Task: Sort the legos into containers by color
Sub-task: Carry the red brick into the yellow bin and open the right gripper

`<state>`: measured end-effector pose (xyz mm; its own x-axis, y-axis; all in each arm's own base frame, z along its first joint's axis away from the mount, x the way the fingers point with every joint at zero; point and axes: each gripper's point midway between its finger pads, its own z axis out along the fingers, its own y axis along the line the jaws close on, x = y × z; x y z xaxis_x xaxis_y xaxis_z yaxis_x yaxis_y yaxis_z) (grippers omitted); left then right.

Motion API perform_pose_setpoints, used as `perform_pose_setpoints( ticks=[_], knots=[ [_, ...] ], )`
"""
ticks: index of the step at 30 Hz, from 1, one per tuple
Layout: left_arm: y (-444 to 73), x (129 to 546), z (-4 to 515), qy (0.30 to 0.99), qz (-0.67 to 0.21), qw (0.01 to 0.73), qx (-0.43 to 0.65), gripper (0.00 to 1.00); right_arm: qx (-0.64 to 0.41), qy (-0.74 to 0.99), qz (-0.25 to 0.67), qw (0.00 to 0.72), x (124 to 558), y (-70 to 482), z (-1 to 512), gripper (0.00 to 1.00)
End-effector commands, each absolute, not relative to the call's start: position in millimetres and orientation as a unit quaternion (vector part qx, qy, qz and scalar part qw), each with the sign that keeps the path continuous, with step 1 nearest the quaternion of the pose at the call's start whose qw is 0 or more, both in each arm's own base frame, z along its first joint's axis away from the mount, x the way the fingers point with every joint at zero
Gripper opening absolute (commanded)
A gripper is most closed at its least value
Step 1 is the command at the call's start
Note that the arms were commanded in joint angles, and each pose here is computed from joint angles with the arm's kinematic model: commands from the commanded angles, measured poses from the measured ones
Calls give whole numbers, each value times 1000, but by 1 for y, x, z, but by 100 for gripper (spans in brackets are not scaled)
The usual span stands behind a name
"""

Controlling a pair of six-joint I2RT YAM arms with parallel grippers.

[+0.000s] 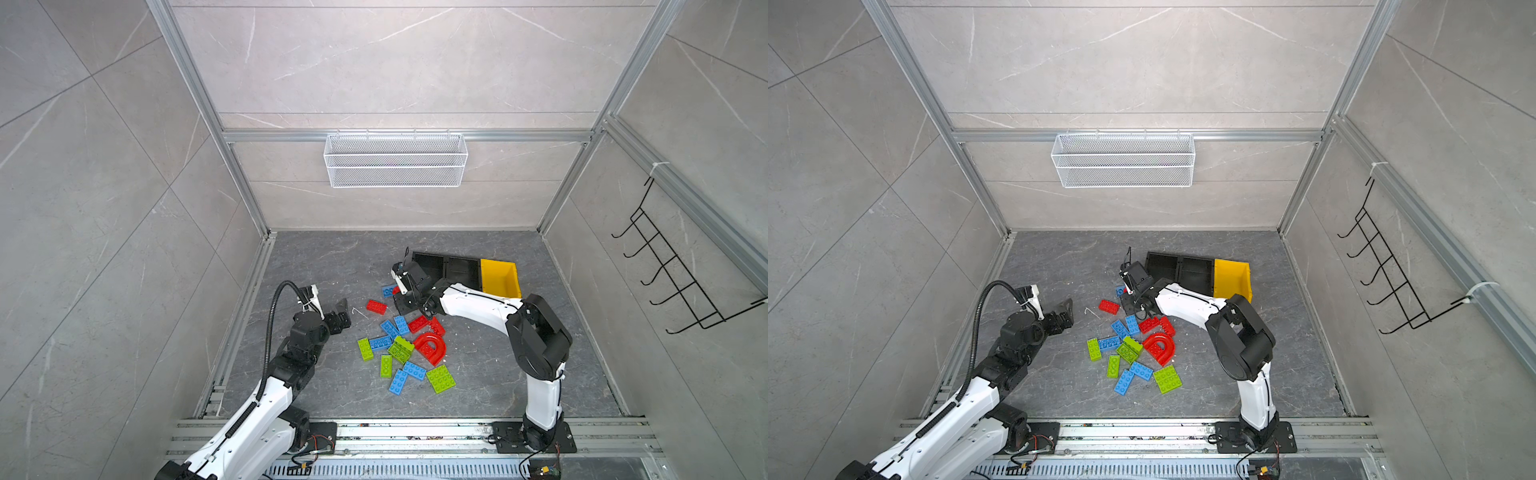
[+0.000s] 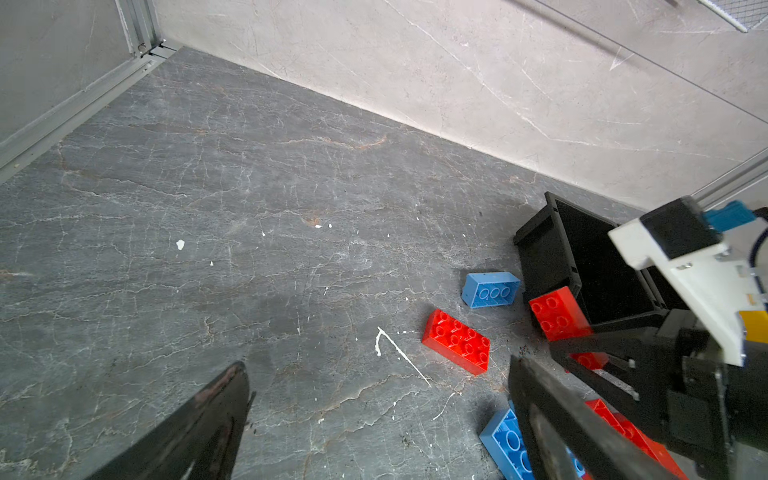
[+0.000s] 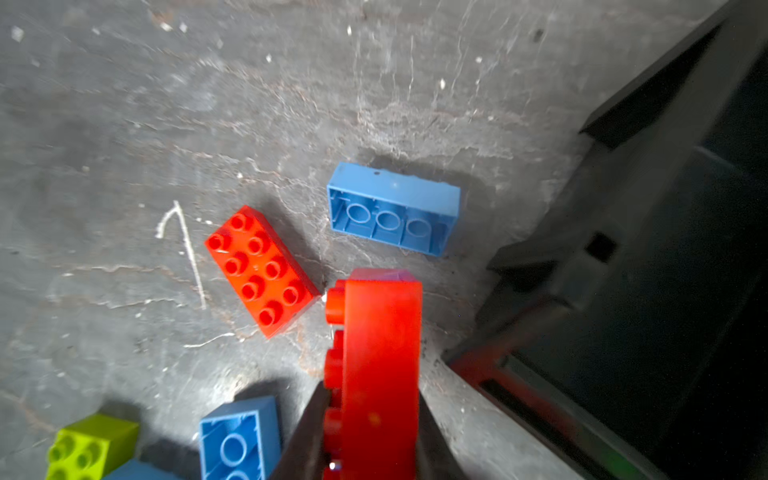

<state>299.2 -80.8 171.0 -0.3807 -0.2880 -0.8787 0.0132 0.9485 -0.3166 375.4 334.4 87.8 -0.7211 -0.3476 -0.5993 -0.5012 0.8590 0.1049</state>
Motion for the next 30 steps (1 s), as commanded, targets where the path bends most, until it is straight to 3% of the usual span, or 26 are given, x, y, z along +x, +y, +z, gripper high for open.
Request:
perform_pose_setpoints(
  ticks=[1,7,15,22,30],
  knots=[
    [-78,304,184,811,-129,565,-85,99,-220,912,156,310,371,329,110,18],
    [-80,304,183,811,-133,563,-83,99,-203,916,151,313,366,296,129,17],
    [-79,304,182,812,-132,562,-84,99,-84,928,125,340,385,166,158,18],
    [-79,304,181,813,-130,561,-84,99,17,933,96,346,389,73,155,18],
    [-80,305,179,815,-128,558,-83,99,75,944,92,309,401,36,113,17]
  ],
)
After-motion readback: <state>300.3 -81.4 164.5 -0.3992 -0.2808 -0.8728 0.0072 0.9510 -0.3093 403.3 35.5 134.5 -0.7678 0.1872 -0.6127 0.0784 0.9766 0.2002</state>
